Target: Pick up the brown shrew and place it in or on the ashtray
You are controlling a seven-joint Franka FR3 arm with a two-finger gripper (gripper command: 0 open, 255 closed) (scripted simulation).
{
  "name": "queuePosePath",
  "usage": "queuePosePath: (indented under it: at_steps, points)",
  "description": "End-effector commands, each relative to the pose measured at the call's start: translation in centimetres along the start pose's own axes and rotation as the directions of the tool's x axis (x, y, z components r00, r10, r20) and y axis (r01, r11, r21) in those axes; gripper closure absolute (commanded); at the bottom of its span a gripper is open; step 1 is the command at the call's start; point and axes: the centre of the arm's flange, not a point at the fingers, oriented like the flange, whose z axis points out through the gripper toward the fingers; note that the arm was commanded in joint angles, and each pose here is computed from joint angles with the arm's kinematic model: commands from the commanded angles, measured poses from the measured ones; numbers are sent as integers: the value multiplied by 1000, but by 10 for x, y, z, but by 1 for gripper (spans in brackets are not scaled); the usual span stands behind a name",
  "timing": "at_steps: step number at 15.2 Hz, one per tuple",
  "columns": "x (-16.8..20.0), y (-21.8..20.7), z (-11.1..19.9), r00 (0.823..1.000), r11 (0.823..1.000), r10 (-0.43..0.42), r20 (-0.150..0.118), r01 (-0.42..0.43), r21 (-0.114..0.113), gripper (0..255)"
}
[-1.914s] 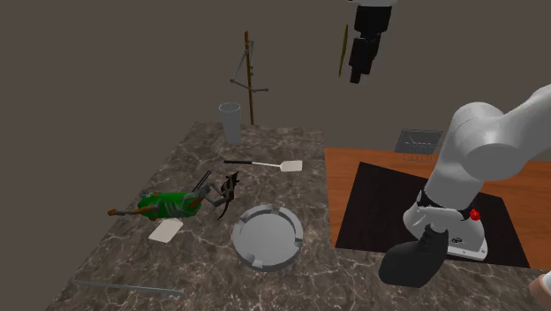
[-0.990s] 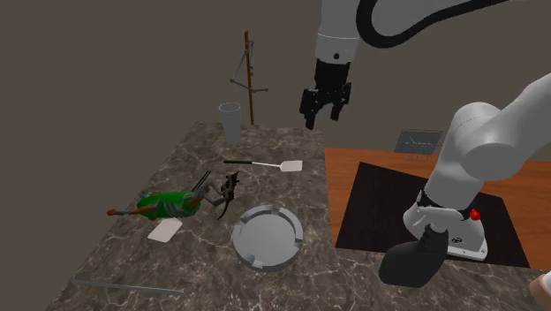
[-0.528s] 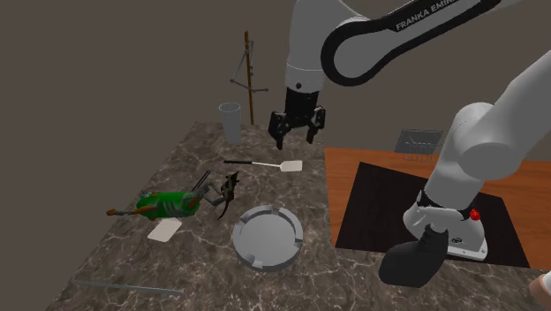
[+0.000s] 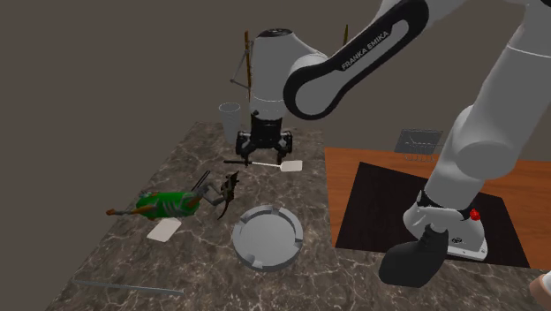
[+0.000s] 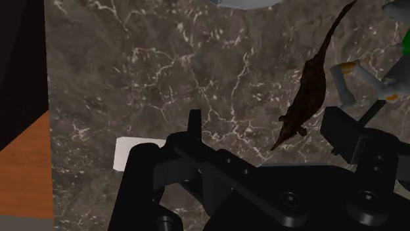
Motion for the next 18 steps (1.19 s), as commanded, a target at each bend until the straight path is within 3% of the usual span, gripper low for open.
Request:
queuePosePath:
  at_steps: [1,5,10,18]
  points:
    - [2,-16,17,998,998,65,-8,-65,5,0]
    - [14,-54,51,983,983,184,-22,-184,15,0]
    - [33,-96,91,946,946,322,-38,-321,29,0]
    - [35,-97,131,946,946,322,-38,-321,29,0]
